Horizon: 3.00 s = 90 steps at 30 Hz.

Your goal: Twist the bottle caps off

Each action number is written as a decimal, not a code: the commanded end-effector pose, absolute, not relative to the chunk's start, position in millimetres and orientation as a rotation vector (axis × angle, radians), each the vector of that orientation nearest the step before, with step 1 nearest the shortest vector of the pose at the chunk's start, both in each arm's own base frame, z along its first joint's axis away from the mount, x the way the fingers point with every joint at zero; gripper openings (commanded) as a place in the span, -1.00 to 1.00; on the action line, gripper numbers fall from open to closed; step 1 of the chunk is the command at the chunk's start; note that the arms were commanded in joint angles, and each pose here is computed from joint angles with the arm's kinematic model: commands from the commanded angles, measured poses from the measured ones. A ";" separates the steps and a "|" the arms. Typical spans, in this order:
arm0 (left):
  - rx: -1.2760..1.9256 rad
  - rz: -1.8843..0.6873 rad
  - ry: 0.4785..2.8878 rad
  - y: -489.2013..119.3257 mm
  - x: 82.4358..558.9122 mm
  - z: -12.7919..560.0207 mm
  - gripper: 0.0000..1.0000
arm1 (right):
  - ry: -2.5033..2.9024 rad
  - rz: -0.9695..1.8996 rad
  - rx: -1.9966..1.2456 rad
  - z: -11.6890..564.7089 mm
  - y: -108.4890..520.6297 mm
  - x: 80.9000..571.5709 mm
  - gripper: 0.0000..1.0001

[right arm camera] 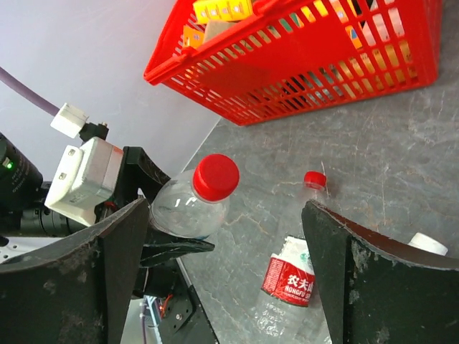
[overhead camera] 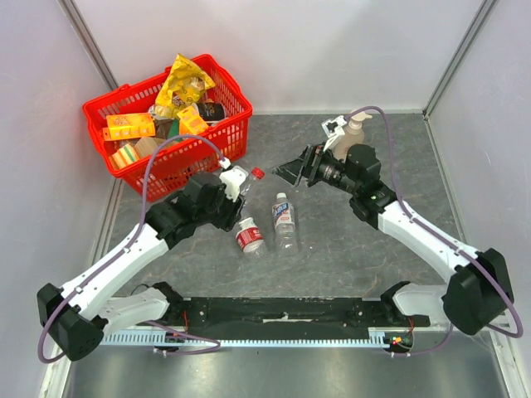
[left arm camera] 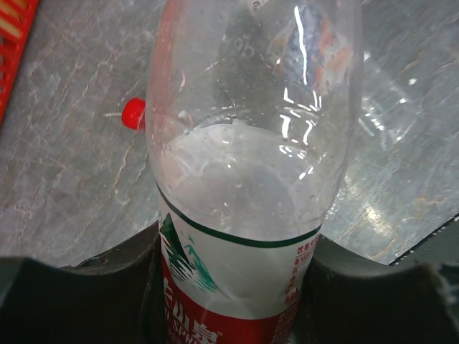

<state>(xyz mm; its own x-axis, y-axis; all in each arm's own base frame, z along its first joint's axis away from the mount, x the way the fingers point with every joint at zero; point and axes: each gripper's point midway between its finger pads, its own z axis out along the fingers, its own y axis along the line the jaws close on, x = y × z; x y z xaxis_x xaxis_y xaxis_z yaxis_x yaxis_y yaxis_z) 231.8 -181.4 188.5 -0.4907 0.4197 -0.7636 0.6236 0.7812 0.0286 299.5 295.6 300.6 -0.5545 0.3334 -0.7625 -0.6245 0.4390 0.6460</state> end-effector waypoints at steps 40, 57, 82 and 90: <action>0.769 -0.247 2.227 -173.4 233.8 168.1 -0.81 | 1.806 1.571 -0.238 272.1 366.0 309.6 -0.97; 1.048 -0.791 2.013 -232.7 178.5 212.4 -0.90 | 1.443 1.679 -0.552 324.9 350.6 250.9 -1.00; 1.245 -1.204 1.678 -257.8 117.7 284.2 -0.90 | 0.907 1.729 -0.939 393.0 306.7 148.1 -0.99; 1.206 -1.130 1.728 -253.7 128.3 272.5 -0.90 | 0.901 1.744 -0.892 407.8 303.6 148.4 0.41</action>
<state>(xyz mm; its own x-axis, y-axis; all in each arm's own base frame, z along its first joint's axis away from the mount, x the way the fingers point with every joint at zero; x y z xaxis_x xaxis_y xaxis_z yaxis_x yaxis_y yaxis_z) 116.7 -253.2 258.1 -0.3868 0.3480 -0.8540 0.9220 0.1630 -0.3512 172.7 314.6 379.4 -0.3593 0.3523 -0.8642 -0.9289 -0.2238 0.2950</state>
